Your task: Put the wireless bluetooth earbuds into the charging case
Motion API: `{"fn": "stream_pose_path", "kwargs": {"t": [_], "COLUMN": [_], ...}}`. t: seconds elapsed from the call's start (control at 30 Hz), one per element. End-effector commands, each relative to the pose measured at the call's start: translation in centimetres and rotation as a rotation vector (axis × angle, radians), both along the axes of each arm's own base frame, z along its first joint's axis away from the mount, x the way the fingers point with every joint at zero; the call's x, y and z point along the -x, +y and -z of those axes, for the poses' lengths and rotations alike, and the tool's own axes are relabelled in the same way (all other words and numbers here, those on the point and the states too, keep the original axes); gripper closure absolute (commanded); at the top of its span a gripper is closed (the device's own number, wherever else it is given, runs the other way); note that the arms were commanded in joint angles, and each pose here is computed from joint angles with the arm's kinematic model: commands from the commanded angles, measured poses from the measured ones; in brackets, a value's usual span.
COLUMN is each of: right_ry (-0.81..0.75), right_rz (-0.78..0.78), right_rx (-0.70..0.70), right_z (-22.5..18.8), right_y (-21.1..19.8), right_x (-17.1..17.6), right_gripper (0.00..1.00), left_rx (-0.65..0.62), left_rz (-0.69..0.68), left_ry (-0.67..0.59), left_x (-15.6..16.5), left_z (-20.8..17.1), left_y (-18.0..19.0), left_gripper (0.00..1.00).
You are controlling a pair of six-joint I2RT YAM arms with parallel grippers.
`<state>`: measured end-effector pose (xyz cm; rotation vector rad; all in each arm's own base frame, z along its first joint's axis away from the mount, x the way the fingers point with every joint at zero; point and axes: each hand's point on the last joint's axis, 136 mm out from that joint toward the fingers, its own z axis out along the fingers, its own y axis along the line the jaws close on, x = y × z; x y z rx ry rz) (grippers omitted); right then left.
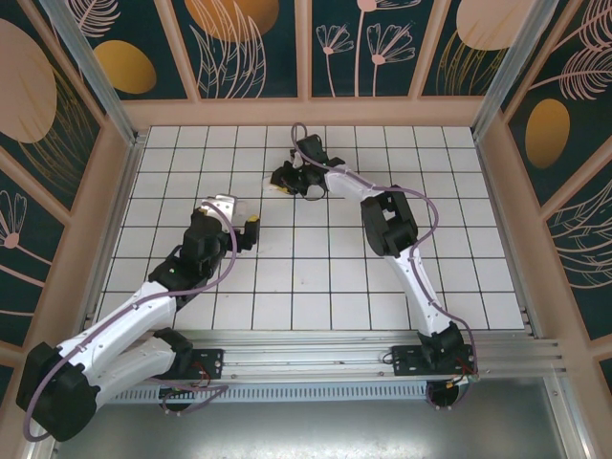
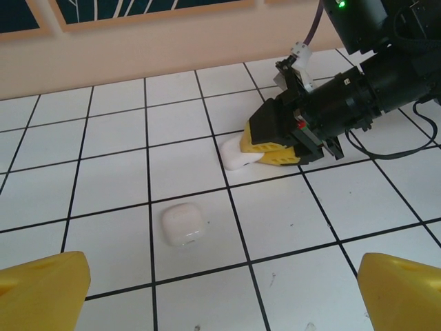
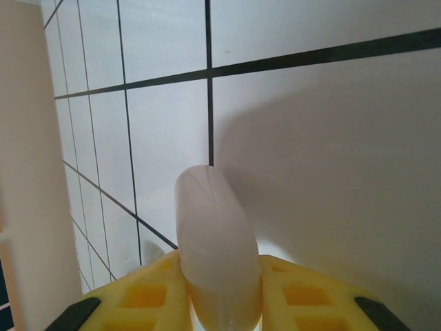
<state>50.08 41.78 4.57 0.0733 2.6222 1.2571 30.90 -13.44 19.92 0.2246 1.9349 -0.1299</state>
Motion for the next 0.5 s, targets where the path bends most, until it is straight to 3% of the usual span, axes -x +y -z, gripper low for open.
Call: {"fn": "stream_pose_path", "kwargs": {"t": [0.0,0.33,0.47], "right_ry": [-0.011,-0.122,-0.205], "right_rz": [0.025,0.089,0.108], "right_rx": [0.073,0.167,0.207], "right_z": [-0.5,-6.1,-9.7], "right_y": [-1.2,-3.4,-4.7], "right_x": [-0.3,-0.9,-0.8], "right_gripper": [0.70,0.53,0.51], "left_rx": [-0.032,-0.044,-0.036], "left_rz": [-0.025,-0.036,-0.038], "left_ry": [-0.028,-0.051,-0.070], "left_x": [-0.1,-0.2,-0.5], "left_z": [-0.6,-1.4,-2.4], "left_y": [0.8,1.1,0.9], "left_gripper": [0.02,0.02,0.01]}}
